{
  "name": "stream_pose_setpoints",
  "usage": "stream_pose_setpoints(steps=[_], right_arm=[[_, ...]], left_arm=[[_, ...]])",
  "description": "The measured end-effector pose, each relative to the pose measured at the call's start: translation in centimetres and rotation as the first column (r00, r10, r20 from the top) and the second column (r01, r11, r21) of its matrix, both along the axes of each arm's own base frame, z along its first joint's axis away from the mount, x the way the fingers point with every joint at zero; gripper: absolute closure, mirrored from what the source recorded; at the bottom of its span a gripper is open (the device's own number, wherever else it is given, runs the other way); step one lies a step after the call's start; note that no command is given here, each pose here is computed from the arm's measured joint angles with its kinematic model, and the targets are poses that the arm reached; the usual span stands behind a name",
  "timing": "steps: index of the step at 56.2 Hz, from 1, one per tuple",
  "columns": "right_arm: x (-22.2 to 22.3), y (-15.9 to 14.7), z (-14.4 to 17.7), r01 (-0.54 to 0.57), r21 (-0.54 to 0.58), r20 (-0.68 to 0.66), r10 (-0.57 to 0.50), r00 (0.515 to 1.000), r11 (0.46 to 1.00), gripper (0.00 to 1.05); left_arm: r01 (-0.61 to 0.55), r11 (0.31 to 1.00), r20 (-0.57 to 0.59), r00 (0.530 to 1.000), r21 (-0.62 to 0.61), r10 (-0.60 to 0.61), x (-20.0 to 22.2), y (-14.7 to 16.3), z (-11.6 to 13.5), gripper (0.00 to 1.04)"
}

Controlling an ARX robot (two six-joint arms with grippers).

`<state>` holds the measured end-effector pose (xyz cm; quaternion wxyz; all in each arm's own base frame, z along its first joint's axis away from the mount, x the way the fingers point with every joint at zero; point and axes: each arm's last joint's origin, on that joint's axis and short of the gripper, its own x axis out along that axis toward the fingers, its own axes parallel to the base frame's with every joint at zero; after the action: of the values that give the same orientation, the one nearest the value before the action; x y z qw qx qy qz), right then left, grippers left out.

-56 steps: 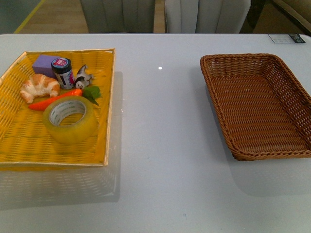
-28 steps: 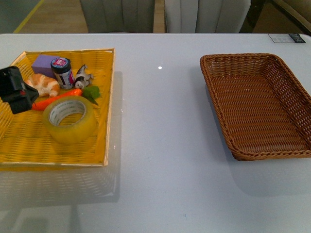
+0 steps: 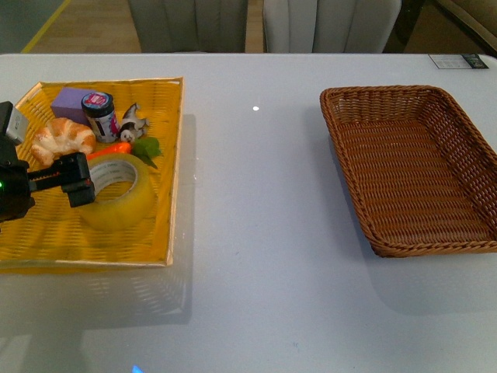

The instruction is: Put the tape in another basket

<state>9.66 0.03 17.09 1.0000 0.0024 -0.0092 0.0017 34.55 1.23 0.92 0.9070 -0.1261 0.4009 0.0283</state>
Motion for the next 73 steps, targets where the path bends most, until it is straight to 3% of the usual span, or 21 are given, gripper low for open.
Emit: stream_pose_setpoints(steps=[16, 22, 30, 41, 60, 73], right_arm=[[0.0, 0.0, 0.0, 0.000, 0.000, 0.000, 0.000, 1.000, 1.000, 0.09], [0.0, 0.0, 0.0, 0.000, 0.000, 0.000, 0.000, 1.000, 1.000, 0.09], [0.0, 0.0, 0.0, 0.000, 0.000, 0.000, 0.000, 1.000, 1.000, 0.09], [0.0, 0.0, 0.0, 0.000, 0.000, 0.000, 0.000, 1.000, 1.000, 0.09], [0.0, 0.0, 0.0, 0.000, 0.000, 0.000, 0.000, 1.000, 1.000, 0.09], [0.0, 0.0, 0.0, 0.000, 0.000, 0.000, 0.000, 1.000, 1.000, 0.09]], left_arm=[[0.008, 1.000, -0.030, 1.000, 0.013, -0.007, 0.9, -0.2, -1.4, 0.10], [0.018, 1.000, -0.032, 0.999, 0.013, -0.018, 1.3, -0.5, -1.5, 0.29], [0.044, 0.999, -0.040, 0.998, 0.024, -0.043, 1.8, -1.2, -1.5, 0.62], [0.041, 0.998, -0.053, 0.998, 0.053, -0.039, 1.8, -1.4, -1.5, 0.87], [0.023, 0.999, -0.029, 0.999, 0.030, -0.023, -0.2, -1.2, 0.5, 0.89], [0.012, 0.998, 0.135, 0.991, -0.061, -0.004, -0.7, -1.0, 7.6, 0.89]])
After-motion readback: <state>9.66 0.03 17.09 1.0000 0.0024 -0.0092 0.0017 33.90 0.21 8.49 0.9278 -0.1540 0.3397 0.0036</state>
